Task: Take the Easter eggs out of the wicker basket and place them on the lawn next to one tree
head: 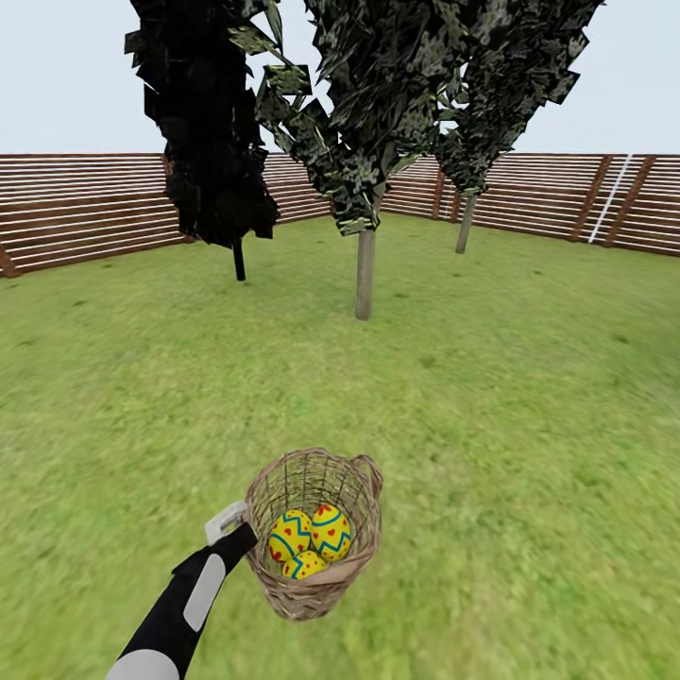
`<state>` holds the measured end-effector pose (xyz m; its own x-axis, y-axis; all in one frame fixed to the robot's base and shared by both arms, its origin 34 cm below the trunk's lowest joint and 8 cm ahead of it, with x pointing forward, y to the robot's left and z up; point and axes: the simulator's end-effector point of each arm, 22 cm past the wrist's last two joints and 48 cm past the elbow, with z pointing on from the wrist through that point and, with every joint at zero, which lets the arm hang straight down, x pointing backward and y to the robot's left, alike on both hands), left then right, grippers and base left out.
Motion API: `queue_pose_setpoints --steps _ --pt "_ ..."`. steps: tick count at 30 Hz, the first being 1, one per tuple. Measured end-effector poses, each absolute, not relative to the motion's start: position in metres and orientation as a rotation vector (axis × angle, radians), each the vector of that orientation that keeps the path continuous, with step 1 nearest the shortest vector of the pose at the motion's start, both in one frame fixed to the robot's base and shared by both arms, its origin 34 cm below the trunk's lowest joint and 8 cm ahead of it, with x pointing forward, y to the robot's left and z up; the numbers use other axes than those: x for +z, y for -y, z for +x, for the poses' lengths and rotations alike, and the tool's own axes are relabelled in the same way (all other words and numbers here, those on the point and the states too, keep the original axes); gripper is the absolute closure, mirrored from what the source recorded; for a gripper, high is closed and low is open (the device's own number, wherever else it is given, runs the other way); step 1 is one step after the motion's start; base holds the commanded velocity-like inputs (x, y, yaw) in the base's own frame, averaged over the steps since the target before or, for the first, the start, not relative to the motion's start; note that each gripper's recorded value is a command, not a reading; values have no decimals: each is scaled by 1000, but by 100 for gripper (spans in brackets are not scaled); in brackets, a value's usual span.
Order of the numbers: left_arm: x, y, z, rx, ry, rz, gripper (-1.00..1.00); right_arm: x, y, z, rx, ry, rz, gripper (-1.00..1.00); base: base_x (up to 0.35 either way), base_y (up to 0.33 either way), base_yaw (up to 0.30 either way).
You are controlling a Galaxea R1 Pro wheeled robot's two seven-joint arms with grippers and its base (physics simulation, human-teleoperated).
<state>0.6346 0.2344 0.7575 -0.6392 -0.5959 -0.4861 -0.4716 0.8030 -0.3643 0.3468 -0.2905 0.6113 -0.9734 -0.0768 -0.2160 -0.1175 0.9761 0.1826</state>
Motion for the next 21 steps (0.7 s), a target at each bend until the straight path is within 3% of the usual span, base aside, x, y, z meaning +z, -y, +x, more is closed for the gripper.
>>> queue_pose_setpoints --steps 21 --pt "783 -235 631 -277 -2363 -781 100 631 289 345 287 -2893 -150 -100 329 0 0"
